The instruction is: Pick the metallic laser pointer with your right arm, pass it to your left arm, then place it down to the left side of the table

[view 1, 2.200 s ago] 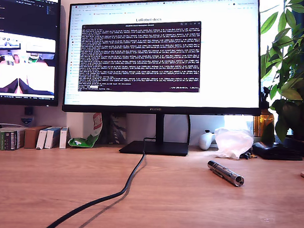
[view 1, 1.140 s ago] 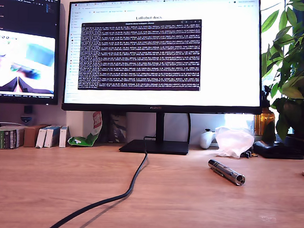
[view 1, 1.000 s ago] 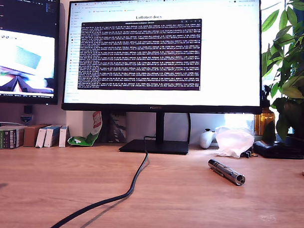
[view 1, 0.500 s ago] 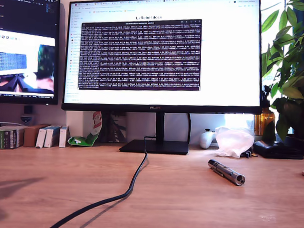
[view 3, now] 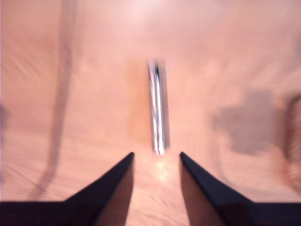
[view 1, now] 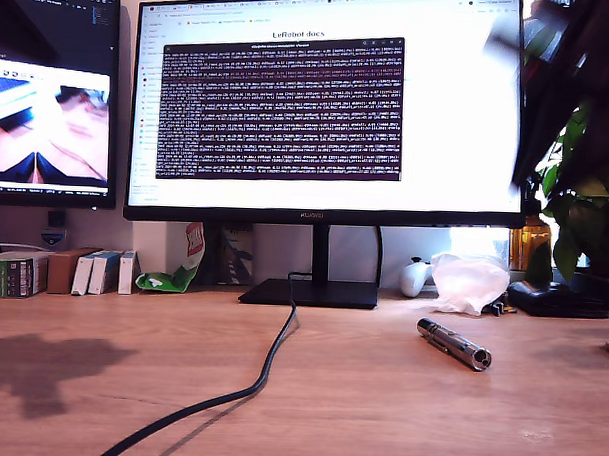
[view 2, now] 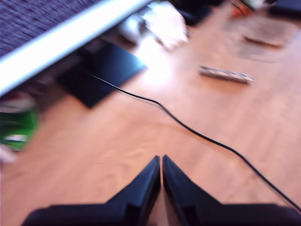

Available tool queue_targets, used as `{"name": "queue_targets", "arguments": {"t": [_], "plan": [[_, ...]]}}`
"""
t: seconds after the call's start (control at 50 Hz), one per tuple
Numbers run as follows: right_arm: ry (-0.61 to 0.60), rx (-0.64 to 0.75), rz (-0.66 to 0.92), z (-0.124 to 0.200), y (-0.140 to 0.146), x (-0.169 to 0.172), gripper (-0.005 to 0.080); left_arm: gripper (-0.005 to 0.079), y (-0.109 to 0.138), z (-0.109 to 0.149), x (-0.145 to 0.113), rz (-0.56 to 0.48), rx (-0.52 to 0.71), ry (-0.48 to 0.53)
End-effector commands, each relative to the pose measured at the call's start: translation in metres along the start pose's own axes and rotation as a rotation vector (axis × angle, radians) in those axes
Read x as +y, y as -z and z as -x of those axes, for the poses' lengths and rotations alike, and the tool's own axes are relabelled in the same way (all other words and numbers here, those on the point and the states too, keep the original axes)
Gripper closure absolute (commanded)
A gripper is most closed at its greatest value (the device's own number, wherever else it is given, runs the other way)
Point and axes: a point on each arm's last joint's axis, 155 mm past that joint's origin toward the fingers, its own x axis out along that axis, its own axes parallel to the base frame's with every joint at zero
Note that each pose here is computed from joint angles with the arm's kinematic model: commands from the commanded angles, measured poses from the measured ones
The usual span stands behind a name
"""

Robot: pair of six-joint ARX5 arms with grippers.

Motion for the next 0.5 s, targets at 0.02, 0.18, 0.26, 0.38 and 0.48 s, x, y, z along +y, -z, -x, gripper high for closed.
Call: {"name": "queue_targets", "arguments": {"t": [0.02,0.18,0.26,0.38,0.48], "plan": [[0.016,0.054,0.03,-0.018,0.004,0.006,0.045,0.0766,-0.001,-0.006,-0.008,-0.038,0.005,0.03],[0.053,0.152,0.06,-0.048,0.01,0.01,0.0413,0.0766,-0.004,-0.017,-0.019,-0.073,0.014,0.058],[0.058,0.19,0.089,-0.058,0.011,0.014,0.0413,0.0766,-0.007,-0.018,-0.022,-0.089,0.009,0.062],[0.117,0.227,0.136,-0.068,0.01,0.01,0.0413,0.0766,-0.009,-0.02,-0.026,-0.099,0.007,0.072],[0.14,0.253,0.166,-0.076,0.009,0.008,0.0413,0.0766,-0.008,-0.02,-0.026,-0.1,0.008,0.071]]}}
